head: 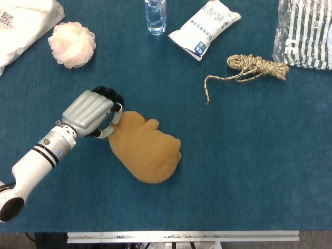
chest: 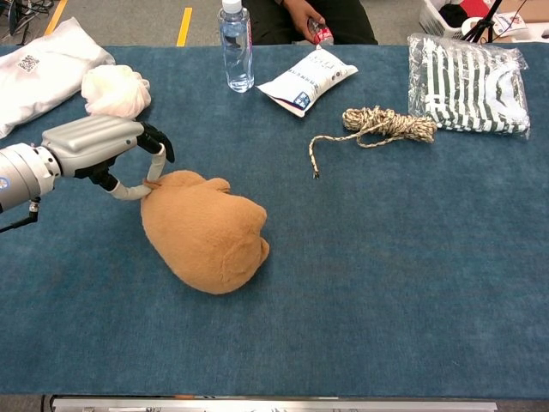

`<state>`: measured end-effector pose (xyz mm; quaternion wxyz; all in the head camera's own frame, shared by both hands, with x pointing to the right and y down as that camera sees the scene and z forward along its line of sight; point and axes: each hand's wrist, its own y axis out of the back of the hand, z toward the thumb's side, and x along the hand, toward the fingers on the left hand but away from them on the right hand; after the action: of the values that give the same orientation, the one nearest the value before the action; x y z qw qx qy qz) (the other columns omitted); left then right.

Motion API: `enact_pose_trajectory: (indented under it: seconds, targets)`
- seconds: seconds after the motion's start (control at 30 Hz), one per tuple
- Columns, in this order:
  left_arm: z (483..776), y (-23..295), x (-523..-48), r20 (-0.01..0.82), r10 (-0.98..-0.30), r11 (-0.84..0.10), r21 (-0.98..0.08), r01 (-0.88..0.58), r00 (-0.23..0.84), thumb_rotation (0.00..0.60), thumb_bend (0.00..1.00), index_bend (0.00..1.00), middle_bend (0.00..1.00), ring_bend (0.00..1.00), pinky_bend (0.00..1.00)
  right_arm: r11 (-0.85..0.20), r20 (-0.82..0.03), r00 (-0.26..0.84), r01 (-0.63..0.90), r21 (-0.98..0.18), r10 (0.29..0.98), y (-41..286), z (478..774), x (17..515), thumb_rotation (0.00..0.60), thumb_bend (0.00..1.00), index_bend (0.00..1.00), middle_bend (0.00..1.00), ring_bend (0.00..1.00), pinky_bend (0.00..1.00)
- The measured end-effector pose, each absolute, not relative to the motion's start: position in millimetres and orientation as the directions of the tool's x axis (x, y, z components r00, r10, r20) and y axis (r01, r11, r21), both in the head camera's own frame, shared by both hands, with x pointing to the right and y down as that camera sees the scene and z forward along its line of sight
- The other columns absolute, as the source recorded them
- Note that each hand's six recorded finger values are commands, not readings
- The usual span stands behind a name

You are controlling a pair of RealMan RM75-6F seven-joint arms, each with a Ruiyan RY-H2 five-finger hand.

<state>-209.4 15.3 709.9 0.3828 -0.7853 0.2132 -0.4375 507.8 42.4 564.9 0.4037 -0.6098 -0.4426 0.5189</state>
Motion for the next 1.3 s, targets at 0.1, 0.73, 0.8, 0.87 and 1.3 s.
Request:
enact_pose_trajectory:
  seconds: [0.1, 0.73, 0.8, 0.87, 1.3]
  targets:
    - [709.0, 15.9, -209.9, 0.522, -0.67, -0.619, -0.786, -0.007, 0.528, 0.6, 0.36, 0.54, 0.29, 0.19, 0.2, -0.279, -0.273, 0.066, 0.123, -0.952, 0.96, 42.5, 563.9, 509.0, 0.6, 0.21, 0.21, 0.35, 0.16, 0.23]
    - [709.1, 15.9, -210.6, 0.525, -0.665, -0.633, -0.773, -0.028, 0.531, 0.6, 0.36, 0.53, 0.26, 0.13, 0.2, -0.272, -0.266, 0.063, 0.131, -0.953, 0.962, 44.4, 561.0, 511.2, 0.6, 0.21, 0.21, 0.35, 0.16, 0.24]
    - [710.2, 15.9, -210.8, 0.526, -0.666, -0.632, -0.775, -0.025, 0.529, 0.6, 0.36, 0.56, 0.26, 0.14, 0.2, -0.273, -0.267, 0.062, 0.135, -0.952, 0.962, 44.3, 561.9, 511.6, 0.6, 0.21, 0.21, 0.35, 0.16, 0.24]
    - [709.9, 15.6, -210.6, 0.522, -0.67, -0.628, -0.778, -0.027, 0.528, 0.6, 0.36, 0.6, 0.27, 0.14, 0.2, -0.274, -0.268, 0.063, 0.135, -0.952, 0.961, 44.1, 562.1, 511.8, 0.6, 0.21, 0.21, 0.35, 0.16, 0.24]
    - [703.3, 14.1, -213.8, 0.496, -0.696, -0.613, -0.787, -0.069, 0.519, 0.6, 0.36, 0.39, 0.27, 0.15, 0.2, -0.266, -0.26, 0.059, 0.145, -0.953, 0.964, 45.2, 561.1, 514.2, 0.6, 0.21, 0.21, 0.35, 0.16, 0.23]
